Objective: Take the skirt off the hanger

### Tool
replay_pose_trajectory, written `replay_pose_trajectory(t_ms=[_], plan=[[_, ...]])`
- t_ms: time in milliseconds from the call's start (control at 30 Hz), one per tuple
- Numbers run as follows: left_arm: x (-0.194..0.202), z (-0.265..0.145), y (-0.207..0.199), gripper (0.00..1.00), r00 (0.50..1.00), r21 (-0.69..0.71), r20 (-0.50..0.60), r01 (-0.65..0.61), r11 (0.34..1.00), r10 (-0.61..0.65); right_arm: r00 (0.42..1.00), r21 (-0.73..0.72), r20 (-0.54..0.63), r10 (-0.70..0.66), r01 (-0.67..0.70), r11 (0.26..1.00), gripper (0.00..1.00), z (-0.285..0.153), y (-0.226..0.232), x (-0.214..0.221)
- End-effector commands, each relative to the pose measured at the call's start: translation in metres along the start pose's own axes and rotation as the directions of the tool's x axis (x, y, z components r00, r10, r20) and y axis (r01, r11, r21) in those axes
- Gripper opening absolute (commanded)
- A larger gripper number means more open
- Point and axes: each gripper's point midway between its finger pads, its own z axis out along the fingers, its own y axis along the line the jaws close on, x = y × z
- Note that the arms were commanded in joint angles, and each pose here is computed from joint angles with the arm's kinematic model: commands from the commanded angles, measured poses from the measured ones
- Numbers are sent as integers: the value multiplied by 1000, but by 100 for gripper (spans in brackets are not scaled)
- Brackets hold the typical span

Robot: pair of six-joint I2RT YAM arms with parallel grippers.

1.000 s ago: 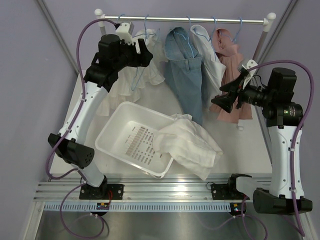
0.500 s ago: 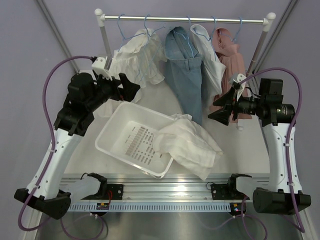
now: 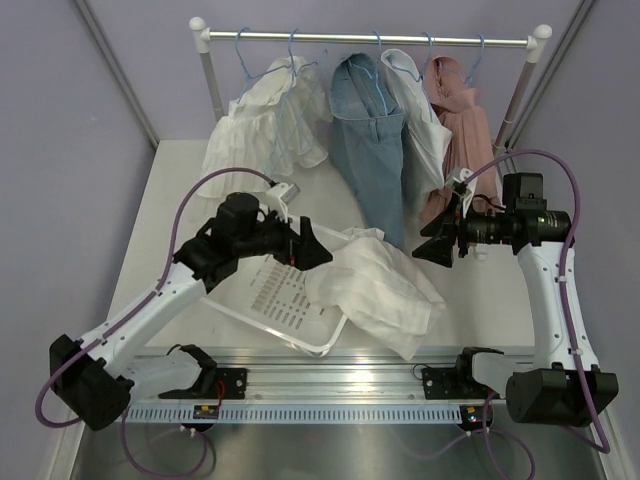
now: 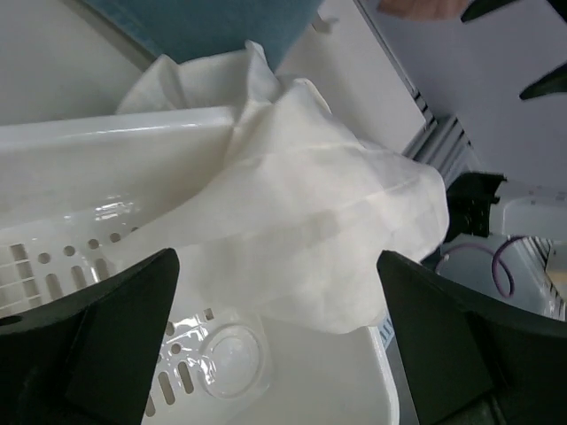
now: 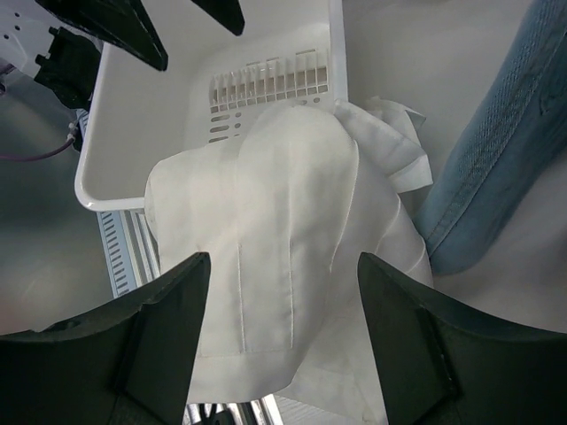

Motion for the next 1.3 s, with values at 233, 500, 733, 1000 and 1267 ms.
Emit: replay_pose_trajectory(t_ms=[233, 500, 733, 1000, 1267], plan=[[1, 50, -5, 97, 979, 40, -77, -185, 982, 187, 1000, -25, -4, -22, 21, 999, 75, -1, 12, 11], [7, 79, -17, 90, 988, 128, -101, -102, 987, 115, 1000, -30, 0, -23, 23, 999, 76, 0, 11, 10], [14, 88, -27, 51, 987, 195, -143, -49, 980, 77, 1000, -32, -2, -17, 17, 999, 75, 1, 8, 11], [-5, 72, -43, 0, 986, 211, -111, -96, 973, 121, 1000, -30, -1, -20, 20, 999, 76, 1, 9, 10], [-87, 4, -113, 0, 976, 253, 76, -218, 942, 206, 999, -16, 18, -50, 50, 999, 76, -4, 8, -7]])
